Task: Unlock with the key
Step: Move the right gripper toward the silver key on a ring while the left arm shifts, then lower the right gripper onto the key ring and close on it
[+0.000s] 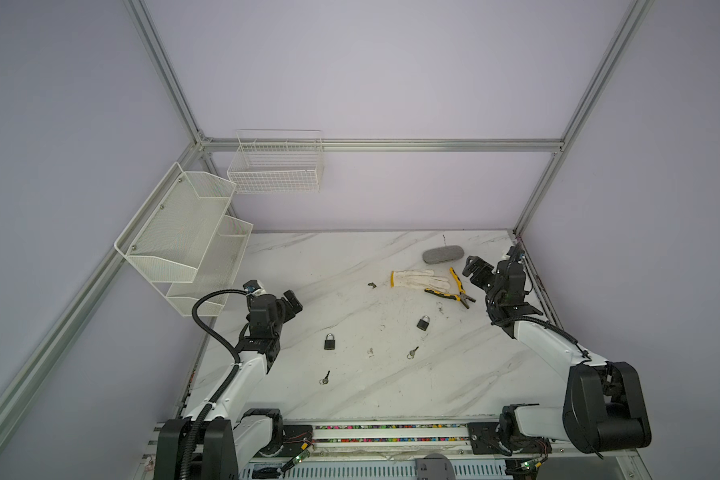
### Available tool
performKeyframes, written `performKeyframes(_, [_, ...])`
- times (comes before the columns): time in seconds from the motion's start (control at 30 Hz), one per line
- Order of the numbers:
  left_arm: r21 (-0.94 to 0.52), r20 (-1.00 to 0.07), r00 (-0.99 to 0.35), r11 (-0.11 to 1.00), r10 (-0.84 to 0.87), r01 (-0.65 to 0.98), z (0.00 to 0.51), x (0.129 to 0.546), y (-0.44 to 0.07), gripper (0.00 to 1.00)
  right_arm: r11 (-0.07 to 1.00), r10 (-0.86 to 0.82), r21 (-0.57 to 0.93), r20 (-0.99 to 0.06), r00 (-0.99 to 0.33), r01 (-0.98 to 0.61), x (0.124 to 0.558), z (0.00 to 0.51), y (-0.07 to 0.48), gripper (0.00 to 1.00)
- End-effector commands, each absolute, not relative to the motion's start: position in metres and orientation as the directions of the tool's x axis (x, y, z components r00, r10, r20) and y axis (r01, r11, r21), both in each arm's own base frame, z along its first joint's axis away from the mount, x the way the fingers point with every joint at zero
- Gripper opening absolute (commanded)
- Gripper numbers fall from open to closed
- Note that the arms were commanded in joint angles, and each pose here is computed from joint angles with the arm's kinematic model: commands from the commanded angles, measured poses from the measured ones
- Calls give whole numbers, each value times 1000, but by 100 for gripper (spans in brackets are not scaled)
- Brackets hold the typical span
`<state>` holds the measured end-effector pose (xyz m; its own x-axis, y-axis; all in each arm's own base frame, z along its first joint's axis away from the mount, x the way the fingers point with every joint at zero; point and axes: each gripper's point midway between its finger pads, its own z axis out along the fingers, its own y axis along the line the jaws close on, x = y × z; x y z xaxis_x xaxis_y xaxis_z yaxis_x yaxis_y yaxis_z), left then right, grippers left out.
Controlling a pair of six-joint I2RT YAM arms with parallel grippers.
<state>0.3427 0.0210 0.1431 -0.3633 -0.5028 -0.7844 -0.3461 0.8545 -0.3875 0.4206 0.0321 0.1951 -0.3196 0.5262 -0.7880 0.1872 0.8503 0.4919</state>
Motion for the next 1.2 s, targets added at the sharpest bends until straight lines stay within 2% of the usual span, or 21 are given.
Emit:
performKeyframes(0.0, [-518, -759, -359, 838, -544, -174, 185, 351, -13, 100, 875, 466, 464, -724, -509, 141, 404, 172, 69, 97])
performKeyframes(0.3, [-548, -735, -468, 836, -490, -16, 184, 323, -68, 100, 909, 273, 417, -606, -747, -7, 351, 138, 159, 97])
performKeyframes(0.53, [-534, -724, -549, 843, -417, 64, 178, 300, -105, 100, 914, 179, 402, -528, -830, -59, 303, 124, 206, 97])
performKeyframes(0.87, [-520, -712, -619, 841, -332, 147, 170, 279, -146, 100, 946, 66, 316, -402, -913, -70, 230, 76, 230, 91])
performKeyframes(1.17, [-503, -718, -629, 847, -297, 174, 169, 270, -165, 100, 951, 27, 297, -354, -935, -85, 210, 48, 237, 90])
